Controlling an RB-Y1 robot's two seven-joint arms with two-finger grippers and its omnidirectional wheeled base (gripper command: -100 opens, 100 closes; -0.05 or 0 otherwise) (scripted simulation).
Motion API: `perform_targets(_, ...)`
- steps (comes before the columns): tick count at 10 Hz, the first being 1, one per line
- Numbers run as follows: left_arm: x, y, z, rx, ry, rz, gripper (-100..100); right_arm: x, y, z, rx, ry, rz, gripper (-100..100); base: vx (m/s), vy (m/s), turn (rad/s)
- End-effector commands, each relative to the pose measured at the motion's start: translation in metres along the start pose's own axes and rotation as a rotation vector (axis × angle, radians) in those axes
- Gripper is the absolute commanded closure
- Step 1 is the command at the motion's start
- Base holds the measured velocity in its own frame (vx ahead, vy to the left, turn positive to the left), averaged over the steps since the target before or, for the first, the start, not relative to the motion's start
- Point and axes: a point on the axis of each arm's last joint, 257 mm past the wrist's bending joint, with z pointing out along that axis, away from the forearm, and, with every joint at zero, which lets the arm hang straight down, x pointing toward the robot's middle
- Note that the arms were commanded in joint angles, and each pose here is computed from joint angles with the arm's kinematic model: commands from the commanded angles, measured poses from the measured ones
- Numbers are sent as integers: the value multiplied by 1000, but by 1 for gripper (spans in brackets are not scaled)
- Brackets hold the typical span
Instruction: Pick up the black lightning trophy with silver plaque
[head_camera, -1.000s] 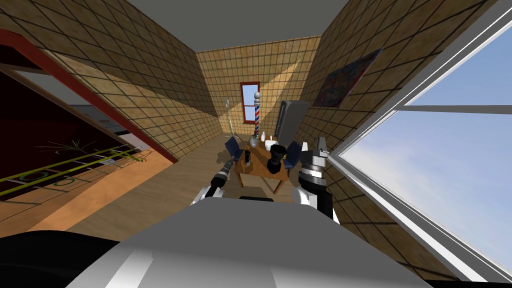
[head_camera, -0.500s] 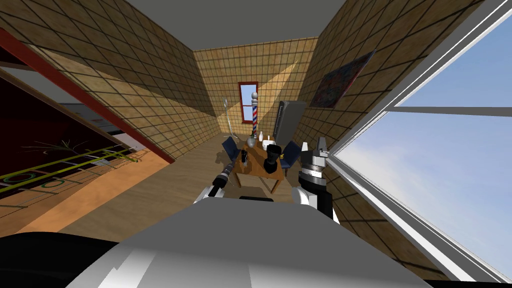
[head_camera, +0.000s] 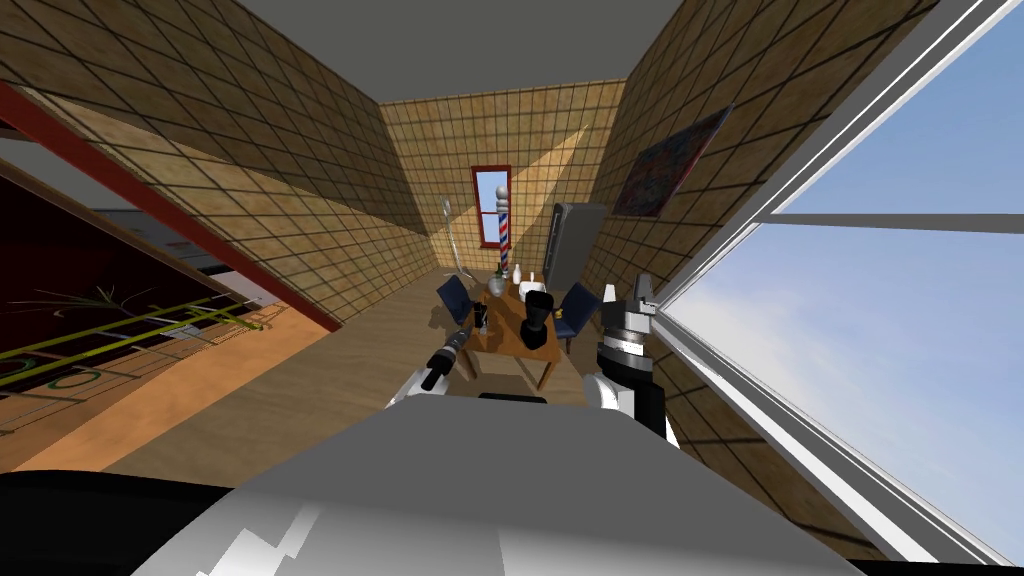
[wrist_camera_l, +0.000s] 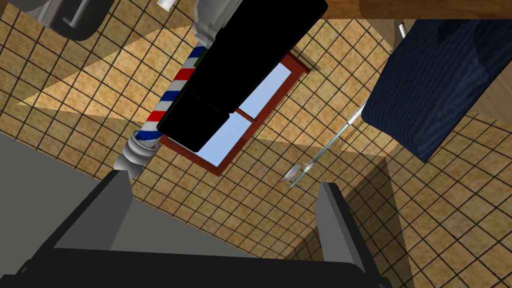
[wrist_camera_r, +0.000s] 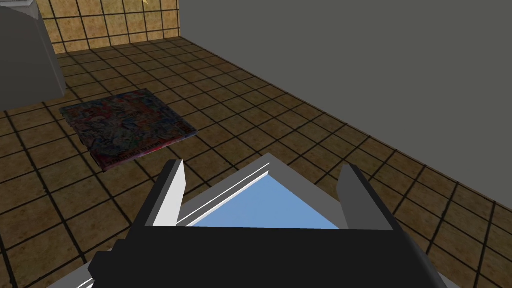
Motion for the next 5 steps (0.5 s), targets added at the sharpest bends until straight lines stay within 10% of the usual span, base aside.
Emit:
perform_targets(1, 4, 10, 4, -7, 18, 74, -100, 0, 0, 0, 0, 0, 0, 0, 80, -58, -39)
perform_targets(5, 10, 33, 14, -21, 53, 239, -100, 0, 0, 0, 0, 0, 0, 0, 73, -62, -26)
